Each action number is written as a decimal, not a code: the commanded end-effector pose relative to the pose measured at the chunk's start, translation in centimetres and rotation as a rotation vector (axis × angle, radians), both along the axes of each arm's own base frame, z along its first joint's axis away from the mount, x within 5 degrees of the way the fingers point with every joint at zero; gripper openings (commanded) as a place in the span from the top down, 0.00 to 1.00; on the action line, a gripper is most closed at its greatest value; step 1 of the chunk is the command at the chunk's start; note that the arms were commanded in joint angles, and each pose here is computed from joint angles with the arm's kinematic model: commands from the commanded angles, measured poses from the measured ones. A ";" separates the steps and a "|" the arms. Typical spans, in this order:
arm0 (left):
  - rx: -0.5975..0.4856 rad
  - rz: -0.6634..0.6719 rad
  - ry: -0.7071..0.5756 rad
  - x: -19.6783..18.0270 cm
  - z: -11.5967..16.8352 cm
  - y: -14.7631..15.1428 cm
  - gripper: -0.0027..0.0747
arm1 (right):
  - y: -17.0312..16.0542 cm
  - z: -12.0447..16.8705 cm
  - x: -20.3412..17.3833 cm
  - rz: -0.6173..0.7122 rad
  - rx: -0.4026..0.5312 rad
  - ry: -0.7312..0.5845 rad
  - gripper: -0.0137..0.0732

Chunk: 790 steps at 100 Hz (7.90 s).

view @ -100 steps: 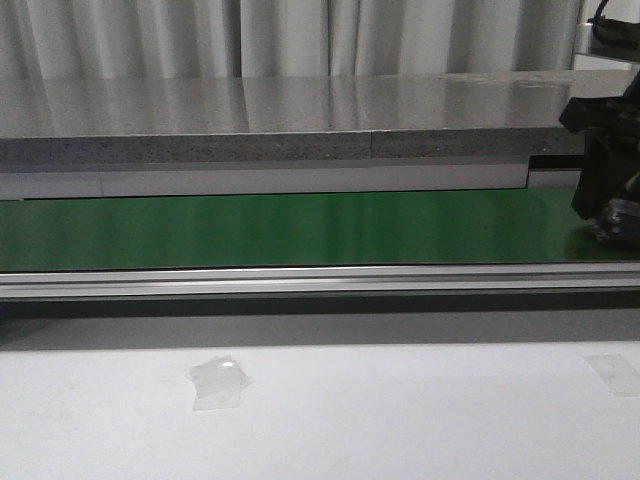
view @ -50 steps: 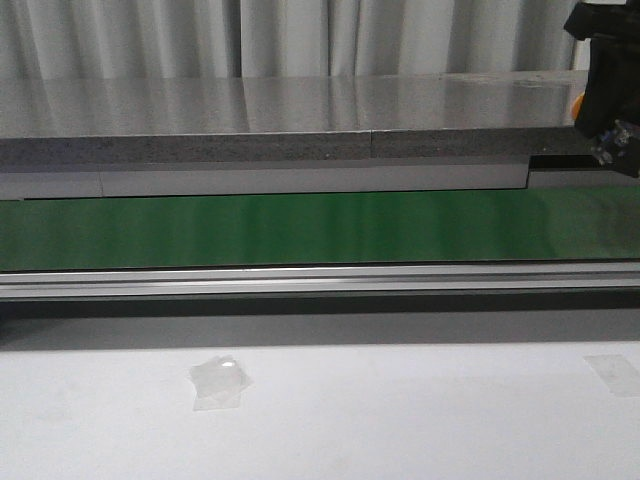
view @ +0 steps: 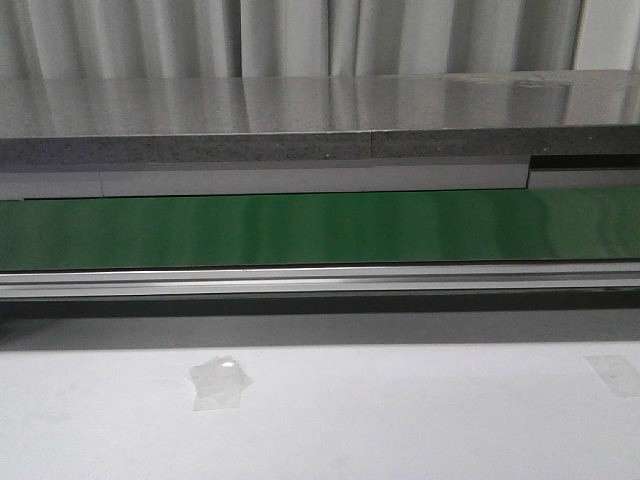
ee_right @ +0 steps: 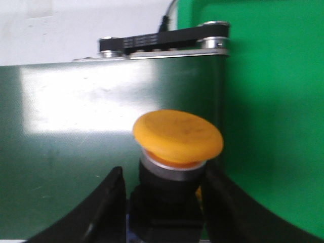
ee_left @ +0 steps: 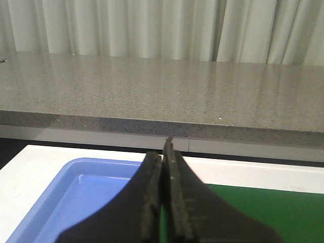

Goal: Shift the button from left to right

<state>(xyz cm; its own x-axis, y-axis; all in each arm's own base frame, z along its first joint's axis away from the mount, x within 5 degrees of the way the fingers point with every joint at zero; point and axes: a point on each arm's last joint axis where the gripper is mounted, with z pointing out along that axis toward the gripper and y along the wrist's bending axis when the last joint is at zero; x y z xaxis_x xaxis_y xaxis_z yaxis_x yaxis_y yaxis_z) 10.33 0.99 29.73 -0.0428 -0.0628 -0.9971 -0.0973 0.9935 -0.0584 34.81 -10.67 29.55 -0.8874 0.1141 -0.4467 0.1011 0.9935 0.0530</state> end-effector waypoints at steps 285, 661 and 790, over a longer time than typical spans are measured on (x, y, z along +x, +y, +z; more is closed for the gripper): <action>-0.012 0.009 -0.099 0.0 1.7 0.1 0.99 | 1.2 4.3 3.8 0.016 -0.083 -0.249 0.28; -0.012 0.009 -0.099 0.0 1.7 0.1 0.99 | 11.5 0.0 -26.5 0.166 -0.063 -0.852 0.92; -0.012 0.009 -0.099 0.0 1.7 0.1 0.99 | 11.2 -8.6 -29.2 0.142 -0.072 -1.189 0.92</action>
